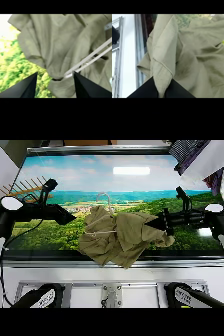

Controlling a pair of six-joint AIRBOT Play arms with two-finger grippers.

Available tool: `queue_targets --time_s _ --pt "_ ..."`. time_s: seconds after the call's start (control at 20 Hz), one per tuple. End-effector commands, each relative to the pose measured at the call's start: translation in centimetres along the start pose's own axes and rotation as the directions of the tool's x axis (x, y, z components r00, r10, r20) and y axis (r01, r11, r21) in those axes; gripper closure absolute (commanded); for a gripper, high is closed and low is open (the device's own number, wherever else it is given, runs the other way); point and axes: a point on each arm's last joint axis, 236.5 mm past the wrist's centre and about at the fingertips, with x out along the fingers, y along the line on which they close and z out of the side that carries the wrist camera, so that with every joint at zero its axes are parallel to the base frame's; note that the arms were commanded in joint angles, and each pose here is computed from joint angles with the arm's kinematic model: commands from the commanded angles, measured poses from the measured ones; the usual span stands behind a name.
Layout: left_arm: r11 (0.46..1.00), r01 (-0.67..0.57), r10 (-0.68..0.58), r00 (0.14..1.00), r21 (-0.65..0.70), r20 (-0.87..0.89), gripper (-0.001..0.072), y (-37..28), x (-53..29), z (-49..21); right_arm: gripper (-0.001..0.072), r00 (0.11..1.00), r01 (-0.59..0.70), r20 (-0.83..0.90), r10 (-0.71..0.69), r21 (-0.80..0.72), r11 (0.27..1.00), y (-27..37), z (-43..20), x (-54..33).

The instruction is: Fold the clothes and pants, and hang the long-sleeved shirts on hangers.

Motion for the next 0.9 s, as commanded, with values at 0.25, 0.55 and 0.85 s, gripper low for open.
queue_targets --time_s 0.25,0.55,0.85 --pt "0.983 -0.185 0.182 0.978 -0.019 -0.097 0.0251 -6.2 1.5 -0.9 0.0706 0.957 0.250 0.151 -0.246 -0.006 0.968 -2.3 6.2 -2.0" --pt "0.999 -0.044 0.041 0.986 -0.015 -0.160 0.0251 -15.8 10.8 -5.4 0.0706 0.938 0.311 0.174 -0.301 -0.034 0.950 -1.8 7.7 -2.8" --pt "0.999 -0.013 0.000 0.965 -0.048 -0.263 0.0001 -19.8 14.8 -8.6 0.0705 0.936 0.315 0.176 -0.305 -0.033 0.949 -1.7 7.8 -2.9"
